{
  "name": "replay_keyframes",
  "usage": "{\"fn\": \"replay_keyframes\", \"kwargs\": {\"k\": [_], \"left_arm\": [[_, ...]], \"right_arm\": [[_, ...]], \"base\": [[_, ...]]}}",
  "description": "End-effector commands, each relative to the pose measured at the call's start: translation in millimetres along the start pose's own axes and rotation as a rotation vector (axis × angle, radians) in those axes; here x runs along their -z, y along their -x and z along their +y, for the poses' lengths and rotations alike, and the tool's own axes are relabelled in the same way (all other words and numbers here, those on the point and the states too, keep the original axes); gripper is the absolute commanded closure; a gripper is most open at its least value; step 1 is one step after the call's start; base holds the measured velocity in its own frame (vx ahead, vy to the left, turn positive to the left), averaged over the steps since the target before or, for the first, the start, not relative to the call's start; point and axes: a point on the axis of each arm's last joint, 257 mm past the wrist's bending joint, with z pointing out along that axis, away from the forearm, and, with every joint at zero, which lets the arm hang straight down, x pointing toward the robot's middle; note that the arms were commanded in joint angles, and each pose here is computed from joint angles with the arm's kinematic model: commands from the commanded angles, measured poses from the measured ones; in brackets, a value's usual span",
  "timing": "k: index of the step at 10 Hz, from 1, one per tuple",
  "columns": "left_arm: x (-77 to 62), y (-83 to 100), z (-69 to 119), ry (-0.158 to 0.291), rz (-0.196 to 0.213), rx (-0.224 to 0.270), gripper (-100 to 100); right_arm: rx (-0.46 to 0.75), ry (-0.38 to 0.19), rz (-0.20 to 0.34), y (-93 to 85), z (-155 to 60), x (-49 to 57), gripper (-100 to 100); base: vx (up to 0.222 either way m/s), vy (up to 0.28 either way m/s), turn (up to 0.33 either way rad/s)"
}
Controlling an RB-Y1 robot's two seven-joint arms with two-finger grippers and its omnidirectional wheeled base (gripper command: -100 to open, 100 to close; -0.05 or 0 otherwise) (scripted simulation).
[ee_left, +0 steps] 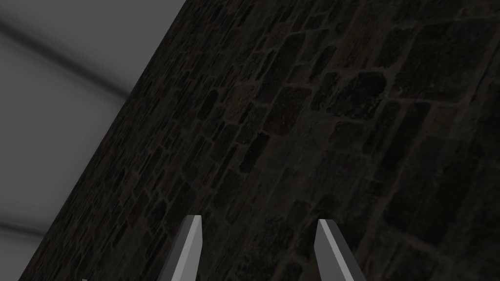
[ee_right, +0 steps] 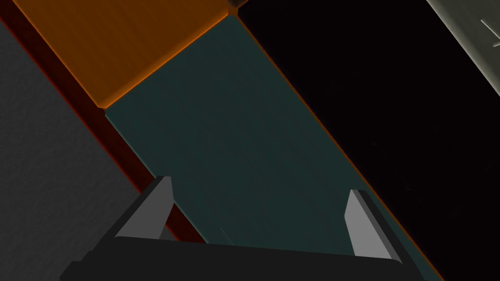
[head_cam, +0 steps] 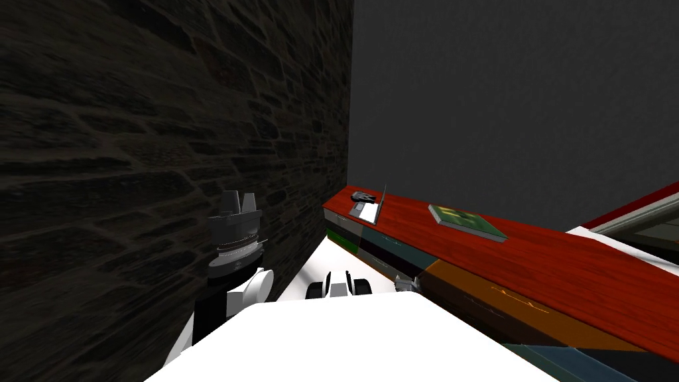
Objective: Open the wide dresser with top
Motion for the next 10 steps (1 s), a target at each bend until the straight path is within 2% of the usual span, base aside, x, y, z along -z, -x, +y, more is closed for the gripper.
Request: {"fn": "replay_keyframes", "kwargs": {"k": [1,2,3,5,6,10], "left_arm": [[0.0,0.0,0.0,0.0,0.0,0.0,0],[0.0,0.0,0.0,0.0,0.0,0.0,0],[0.0,0.0,0.0,0.0,0.0,0.0,0],[0.0,0.0,0.0,0.0,0.0,0.0,0],[0.0,0.0,0.0,0.0,0.0,0.0,0],[0.0,0.0,0.0,0.0,0.0,0.0,0]], "right_arm": [[0.074,-0.047,-0.032,-0.2,-13,1.2,-100],[0.13,-0.078,-0.063,2.0,-20,1.1,-100],[0.13,-0.08,-0.063,2.0,-21,1.2,-100],[0.229,-0.13,-0.124,8.3,-33,1.2,-100],[0.229,-0.137,-0.125,8.8,-35,1.5,-100],[0.367,-0.219,-0.23,24.9,-55,3.5,-100]], "base": [[0.056,-0.001,0.067],[0.057,0.004,0.122],[0.049,-0.001,0.06],[0.075,-0.003,0.141],[0.066,-0.004,0.06],[0.074,-0.023,0.123]]}}
